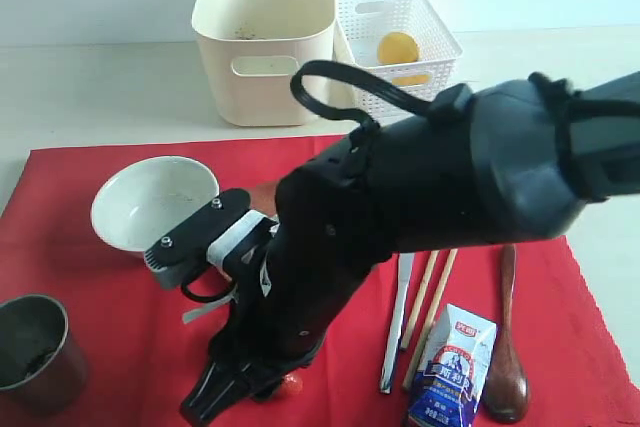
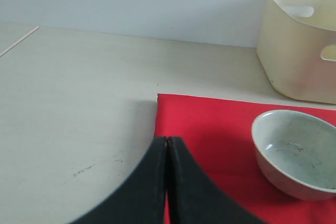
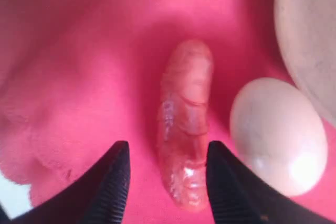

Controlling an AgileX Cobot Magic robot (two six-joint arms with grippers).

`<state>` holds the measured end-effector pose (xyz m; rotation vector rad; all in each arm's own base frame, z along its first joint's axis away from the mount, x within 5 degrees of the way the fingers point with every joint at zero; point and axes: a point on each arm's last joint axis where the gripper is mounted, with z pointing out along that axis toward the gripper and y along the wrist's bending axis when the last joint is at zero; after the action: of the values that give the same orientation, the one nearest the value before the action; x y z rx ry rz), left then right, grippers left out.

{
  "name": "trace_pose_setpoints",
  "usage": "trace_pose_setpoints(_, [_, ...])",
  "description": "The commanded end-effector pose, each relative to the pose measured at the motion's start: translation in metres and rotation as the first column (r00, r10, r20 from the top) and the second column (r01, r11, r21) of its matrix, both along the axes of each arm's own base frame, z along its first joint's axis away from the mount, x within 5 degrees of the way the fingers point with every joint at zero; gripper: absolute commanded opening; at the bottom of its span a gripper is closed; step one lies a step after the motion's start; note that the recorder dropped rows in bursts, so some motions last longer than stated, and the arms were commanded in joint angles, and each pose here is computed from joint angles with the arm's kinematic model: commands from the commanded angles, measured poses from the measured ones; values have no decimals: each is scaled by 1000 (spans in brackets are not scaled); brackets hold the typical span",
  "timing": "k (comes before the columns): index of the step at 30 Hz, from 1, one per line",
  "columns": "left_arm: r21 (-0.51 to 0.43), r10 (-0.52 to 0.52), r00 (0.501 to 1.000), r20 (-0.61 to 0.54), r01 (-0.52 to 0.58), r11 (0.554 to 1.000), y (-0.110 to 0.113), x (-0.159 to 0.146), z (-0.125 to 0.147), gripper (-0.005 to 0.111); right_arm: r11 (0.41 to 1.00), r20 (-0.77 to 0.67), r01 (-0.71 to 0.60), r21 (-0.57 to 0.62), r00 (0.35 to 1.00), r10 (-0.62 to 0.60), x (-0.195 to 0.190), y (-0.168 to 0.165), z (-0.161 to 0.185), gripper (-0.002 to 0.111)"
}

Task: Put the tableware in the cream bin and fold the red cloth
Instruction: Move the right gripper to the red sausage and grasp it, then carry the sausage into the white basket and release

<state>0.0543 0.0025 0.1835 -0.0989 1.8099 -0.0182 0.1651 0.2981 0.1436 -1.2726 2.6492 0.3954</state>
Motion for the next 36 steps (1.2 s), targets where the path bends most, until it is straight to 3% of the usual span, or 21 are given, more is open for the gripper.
trace_pose_setpoints(1, [-1, -1, 1000, 13, 1, 1000, 0, 0, 1, 1, 1000, 20, -21, -11, 1000, 21, 5, 7, -11, 45])
trace_pose_setpoints(8, [-1, -1, 1000, 13, 1, 1000, 0, 0, 1, 1, 998, 39, -62, -27, 997, 63, 8, 11, -19, 42])
trace_pose_setpoints(15, [-1, -1, 1000, 13, 1, 1000, 0, 0, 1, 1, 996, 24, -81, -43, 996, 82, 7, 10, -16, 14])
trace_pose_setpoints(19, [-1, -1, 1000, 13, 1, 1000, 0, 0, 1, 1, 996, 35, -83, -14, 996, 83, 7, 11, 4, 0])
trace_pose_setpoints(27, [-1, -1, 1000, 13, 1, 1000, 0, 0, 1, 1, 986, 185, -108, 129, 979, 83, 17, 16, 73, 0])
trace_pose_setpoints(36, [-1, -1, 1000, 13, 1, 1000, 0, 0, 1, 1, 991, 398, -50, 122, 918, -3, 67, -12, 118, 0])
